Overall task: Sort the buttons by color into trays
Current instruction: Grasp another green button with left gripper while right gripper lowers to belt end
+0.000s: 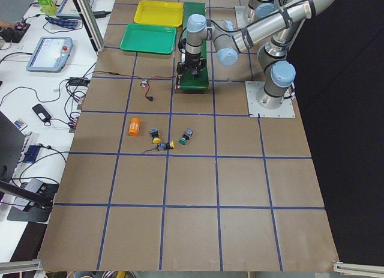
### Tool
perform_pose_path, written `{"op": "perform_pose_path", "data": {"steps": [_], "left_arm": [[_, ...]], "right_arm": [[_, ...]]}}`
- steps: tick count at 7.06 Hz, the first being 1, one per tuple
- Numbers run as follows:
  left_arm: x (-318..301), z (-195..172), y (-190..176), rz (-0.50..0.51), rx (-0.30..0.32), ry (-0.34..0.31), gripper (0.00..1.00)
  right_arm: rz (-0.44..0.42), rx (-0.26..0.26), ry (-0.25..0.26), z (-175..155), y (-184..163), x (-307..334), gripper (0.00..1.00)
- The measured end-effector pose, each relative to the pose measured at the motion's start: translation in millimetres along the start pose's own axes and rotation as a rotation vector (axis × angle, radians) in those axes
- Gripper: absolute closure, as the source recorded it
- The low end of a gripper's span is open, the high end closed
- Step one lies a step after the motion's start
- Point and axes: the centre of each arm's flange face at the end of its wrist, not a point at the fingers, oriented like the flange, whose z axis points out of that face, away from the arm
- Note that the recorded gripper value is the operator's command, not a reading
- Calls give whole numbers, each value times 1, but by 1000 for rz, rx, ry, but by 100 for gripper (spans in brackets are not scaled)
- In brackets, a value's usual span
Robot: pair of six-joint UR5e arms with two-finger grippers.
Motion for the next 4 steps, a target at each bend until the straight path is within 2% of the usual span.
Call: {"op": "perform_pose_path", "data": {"steps": [2,3,4], "left_arm": [[-62,12,92,-206,-35,33,0],[-85,28,135,-344,-47,60,0],[-104,43,164,-471,-57,82,0]], "right_arm": [[3,-13,2,2,0,4,0],[9,-26,4,7,-1,9,0],[12,-40,5,13,0,14,0]]}}
